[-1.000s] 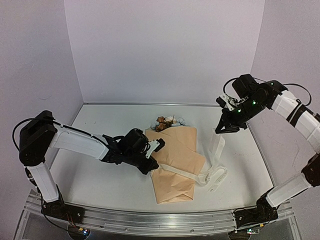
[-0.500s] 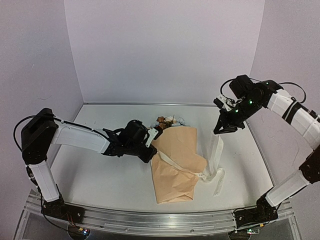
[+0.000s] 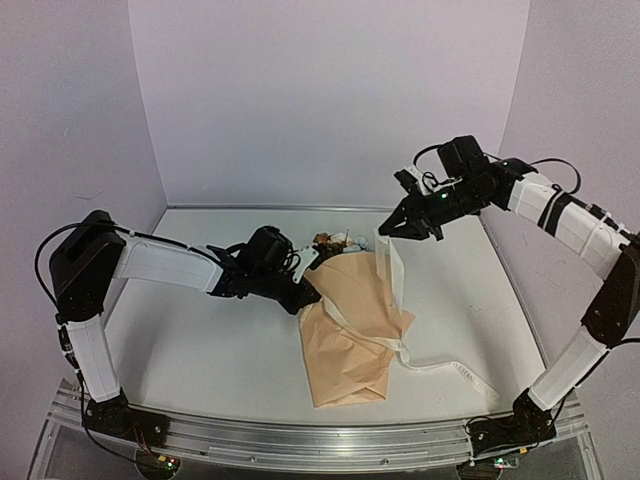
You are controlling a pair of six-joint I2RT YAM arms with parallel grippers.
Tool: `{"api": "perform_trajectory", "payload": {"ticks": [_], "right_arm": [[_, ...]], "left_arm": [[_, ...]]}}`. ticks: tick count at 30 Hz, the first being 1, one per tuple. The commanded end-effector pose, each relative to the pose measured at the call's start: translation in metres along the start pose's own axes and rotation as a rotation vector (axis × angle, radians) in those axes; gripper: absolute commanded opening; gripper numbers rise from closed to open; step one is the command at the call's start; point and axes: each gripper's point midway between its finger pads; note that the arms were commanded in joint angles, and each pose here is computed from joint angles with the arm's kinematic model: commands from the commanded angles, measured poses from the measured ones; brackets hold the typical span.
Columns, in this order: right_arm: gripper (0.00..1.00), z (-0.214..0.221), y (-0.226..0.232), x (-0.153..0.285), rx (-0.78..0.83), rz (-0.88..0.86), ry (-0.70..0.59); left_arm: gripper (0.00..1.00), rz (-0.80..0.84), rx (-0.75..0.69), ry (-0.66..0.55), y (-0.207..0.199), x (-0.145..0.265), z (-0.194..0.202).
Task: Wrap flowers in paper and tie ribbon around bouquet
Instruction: Cross the ribbon over the folded bouquet.
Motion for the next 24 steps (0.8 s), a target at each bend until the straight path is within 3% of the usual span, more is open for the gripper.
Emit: {"api": "perform_trajectory", "payload": {"ticks": [1, 6, 10, 13, 19, 24], "right_arm": [[0.0, 0.02, 0.05, -0.026, -0.082, -0.278, 0.194], [0.01, 0.052, 0.047, -0.056, -0.16, -0.297, 0.396], [0.13, 0.079, 0.001, -0.07, -0.224, -0.176, 0.48], [0.29, 0.113, -0.037, -0.059, -0.182, 0.004, 0.543], [0.64, 0.102, -0.076, -0.053, -0.102, 0.234, 0.405], [0.66, 0.079, -0.093, -0.069, -0.183, 0.399, 0.28]], "left_arm": [[0.0, 0.102, 0.006, -0.086, -0.004, 0.002, -0.026], [0.0, 0.142, 0.041, -0.087, -0.001, -0.003, -0.021], [0.0, 0.149, 0.05, -0.071, 0.001, -0.006, -0.017], [0.0, 0.154, 0.058, -0.07, 0.002, -0.007, -0.016], [0.0, 0.165, 0.062, -0.071, 0.002, -0.006, -0.015], [0.0, 0.198, 0.062, -0.079, -0.003, -0.006, -0.016]]}}
Point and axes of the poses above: each gripper's point midway between its finger pads, its own x axis back along the fingers, its own y axis along the line the jaws close on, z = x × y, and after that the axes turned 15 degrees about -x, right-handed
